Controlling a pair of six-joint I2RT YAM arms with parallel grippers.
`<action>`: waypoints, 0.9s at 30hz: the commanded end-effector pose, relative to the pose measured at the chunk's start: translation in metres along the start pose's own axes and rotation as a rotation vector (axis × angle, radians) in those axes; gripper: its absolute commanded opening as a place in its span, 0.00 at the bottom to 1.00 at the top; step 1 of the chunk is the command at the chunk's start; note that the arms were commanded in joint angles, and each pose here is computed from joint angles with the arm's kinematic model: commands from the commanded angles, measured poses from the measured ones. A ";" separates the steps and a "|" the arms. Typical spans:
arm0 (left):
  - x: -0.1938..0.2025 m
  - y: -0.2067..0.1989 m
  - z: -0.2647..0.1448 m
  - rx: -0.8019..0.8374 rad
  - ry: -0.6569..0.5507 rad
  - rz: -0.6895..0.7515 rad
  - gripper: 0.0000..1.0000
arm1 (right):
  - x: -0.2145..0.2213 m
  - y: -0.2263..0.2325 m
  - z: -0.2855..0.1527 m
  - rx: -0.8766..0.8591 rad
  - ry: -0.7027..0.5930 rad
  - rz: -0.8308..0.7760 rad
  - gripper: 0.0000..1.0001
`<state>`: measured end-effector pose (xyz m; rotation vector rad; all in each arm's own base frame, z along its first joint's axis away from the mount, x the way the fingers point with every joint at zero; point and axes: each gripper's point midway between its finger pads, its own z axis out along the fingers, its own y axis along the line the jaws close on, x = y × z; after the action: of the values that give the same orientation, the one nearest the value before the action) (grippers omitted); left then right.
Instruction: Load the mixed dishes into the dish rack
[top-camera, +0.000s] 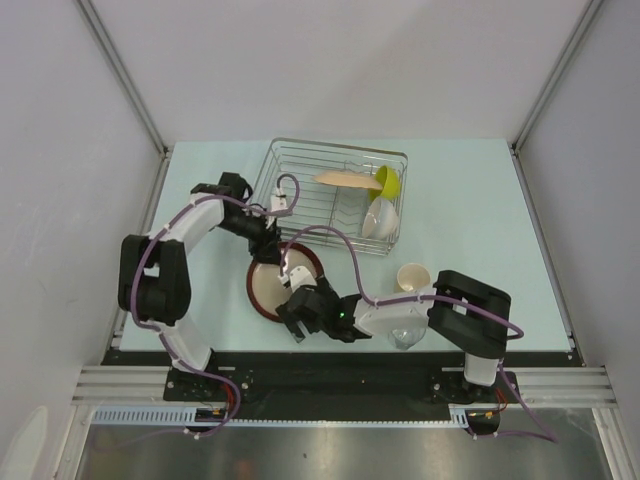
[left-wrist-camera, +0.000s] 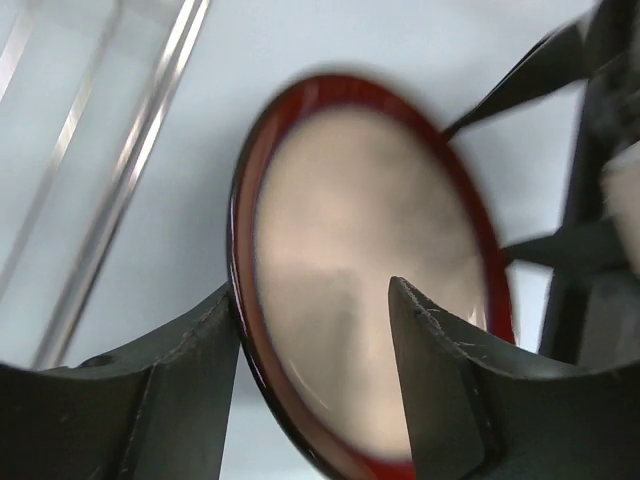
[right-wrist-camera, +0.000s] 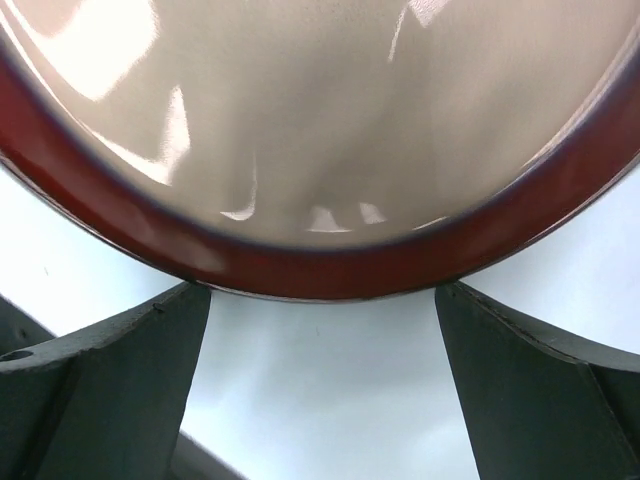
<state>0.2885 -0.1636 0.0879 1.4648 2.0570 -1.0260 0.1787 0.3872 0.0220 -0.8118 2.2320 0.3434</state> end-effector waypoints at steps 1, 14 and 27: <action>-0.055 -0.171 0.000 0.548 -0.141 -0.439 0.33 | -0.089 -0.008 0.027 0.059 -0.314 -0.027 1.00; -0.048 -0.173 -0.003 0.505 -0.064 -0.403 0.21 | -0.091 -0.010 0.021 0.077 -0.319 -0.020 1.00; 0.013 -0.124 0.004 0.154 0.200 -0.311 0.00 | -0.080 -0.022 0.019 0.127 -0.270 0.010 1.00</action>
<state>0.2459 -0.2085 0.1530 1.3790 1.9972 -1.2222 0.1936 0.4041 0.0285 -0.8838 2.0902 0.3074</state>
